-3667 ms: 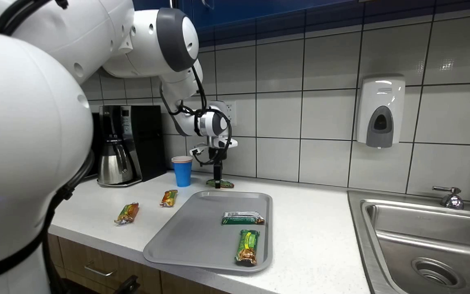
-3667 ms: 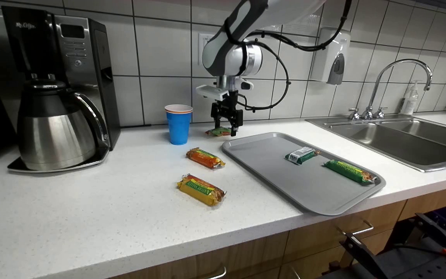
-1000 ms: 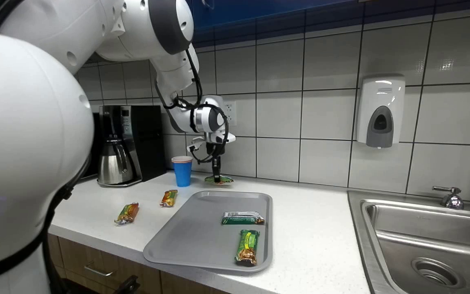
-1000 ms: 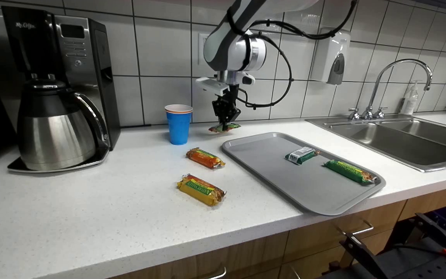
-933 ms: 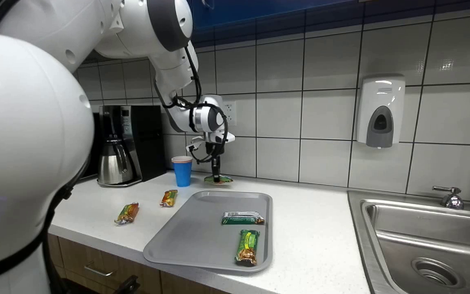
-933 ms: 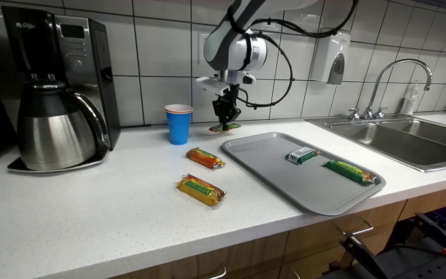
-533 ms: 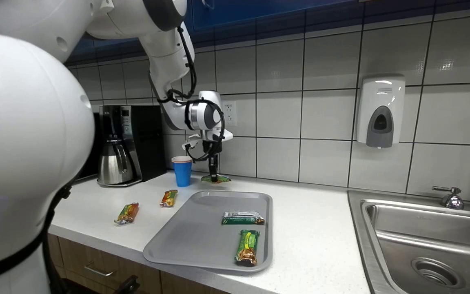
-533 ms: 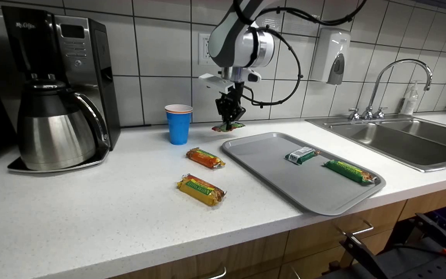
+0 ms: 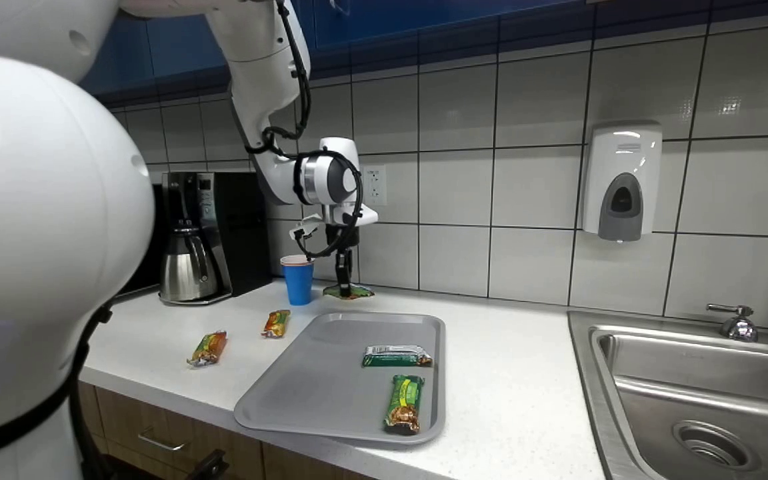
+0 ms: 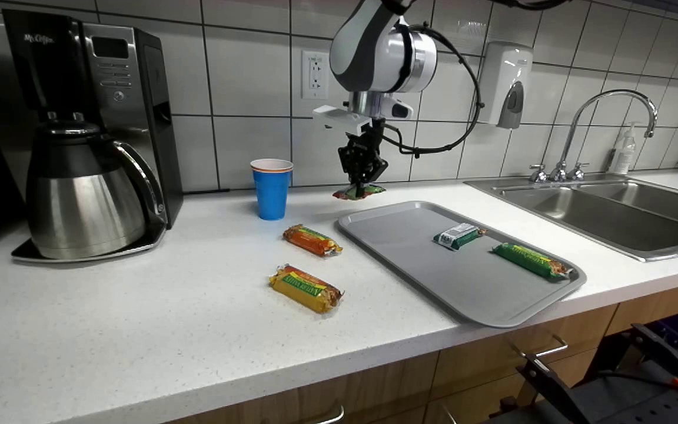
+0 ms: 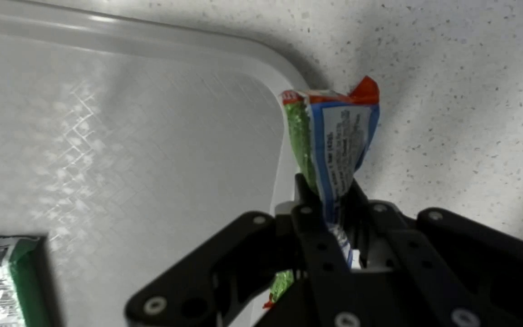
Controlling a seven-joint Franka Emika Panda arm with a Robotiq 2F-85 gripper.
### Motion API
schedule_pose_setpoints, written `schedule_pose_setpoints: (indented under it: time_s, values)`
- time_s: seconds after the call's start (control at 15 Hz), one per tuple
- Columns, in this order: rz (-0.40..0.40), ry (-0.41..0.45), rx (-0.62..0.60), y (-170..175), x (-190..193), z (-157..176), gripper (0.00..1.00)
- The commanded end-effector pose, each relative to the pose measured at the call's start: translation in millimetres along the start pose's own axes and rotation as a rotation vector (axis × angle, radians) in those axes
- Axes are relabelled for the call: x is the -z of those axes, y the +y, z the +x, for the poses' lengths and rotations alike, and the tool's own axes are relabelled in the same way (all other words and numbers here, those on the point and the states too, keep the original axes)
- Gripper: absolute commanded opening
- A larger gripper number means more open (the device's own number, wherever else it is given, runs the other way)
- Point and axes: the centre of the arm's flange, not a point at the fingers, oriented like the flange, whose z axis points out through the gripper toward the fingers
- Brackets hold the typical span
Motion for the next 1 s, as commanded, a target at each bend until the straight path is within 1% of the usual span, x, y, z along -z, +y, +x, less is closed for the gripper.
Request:
schedule_pose_setpoints:
  time_s: [0.0, 0.4, 0.93]
  values:
    - [-0.004, 0.006, 0.01, 31.8, 15.1, -6.4, 0.04]
    - [-0.048, 0.008, 0.008, 50.6, 3.7, -5.1, 0.04]
    - [-0.1, 0.027, -0.015, 64.7, -16.9, 6.3, 0.04]
